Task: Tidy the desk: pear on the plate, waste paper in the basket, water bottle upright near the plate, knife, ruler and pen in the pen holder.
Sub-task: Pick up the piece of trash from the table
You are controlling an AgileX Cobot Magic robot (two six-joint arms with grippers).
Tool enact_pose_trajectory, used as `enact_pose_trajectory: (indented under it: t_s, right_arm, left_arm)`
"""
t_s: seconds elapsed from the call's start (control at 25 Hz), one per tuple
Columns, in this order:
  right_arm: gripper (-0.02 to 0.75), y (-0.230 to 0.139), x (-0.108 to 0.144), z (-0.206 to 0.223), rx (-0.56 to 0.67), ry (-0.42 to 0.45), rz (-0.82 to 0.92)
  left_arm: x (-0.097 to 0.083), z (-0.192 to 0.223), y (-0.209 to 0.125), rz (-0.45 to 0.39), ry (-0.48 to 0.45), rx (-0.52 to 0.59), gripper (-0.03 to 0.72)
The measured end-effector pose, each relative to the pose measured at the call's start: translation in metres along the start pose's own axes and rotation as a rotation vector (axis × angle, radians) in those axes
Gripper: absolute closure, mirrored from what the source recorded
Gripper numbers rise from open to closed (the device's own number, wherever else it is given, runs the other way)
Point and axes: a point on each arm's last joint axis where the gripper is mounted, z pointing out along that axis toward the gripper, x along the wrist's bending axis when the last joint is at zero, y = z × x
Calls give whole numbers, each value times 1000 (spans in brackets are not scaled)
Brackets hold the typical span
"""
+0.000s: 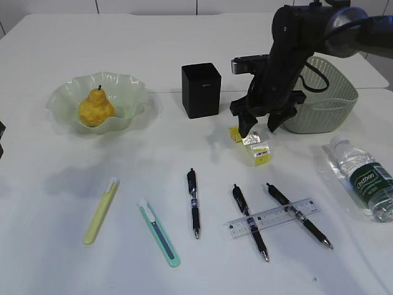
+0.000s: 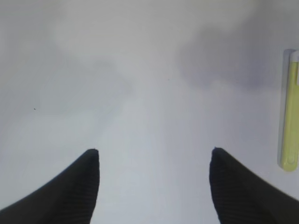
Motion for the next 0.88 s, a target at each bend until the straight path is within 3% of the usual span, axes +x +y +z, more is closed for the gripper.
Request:
enact_pose_trajectory:
  t_s: [0.36,0.88]
  right_arm:
    - [181,5,4,3,-45,49,27]
    - [181,6,5,10,-63,51,23]
  left_arm:
    - [0,0,0,0,0,0,167]
    - [0,0,0,0,0,0,167]
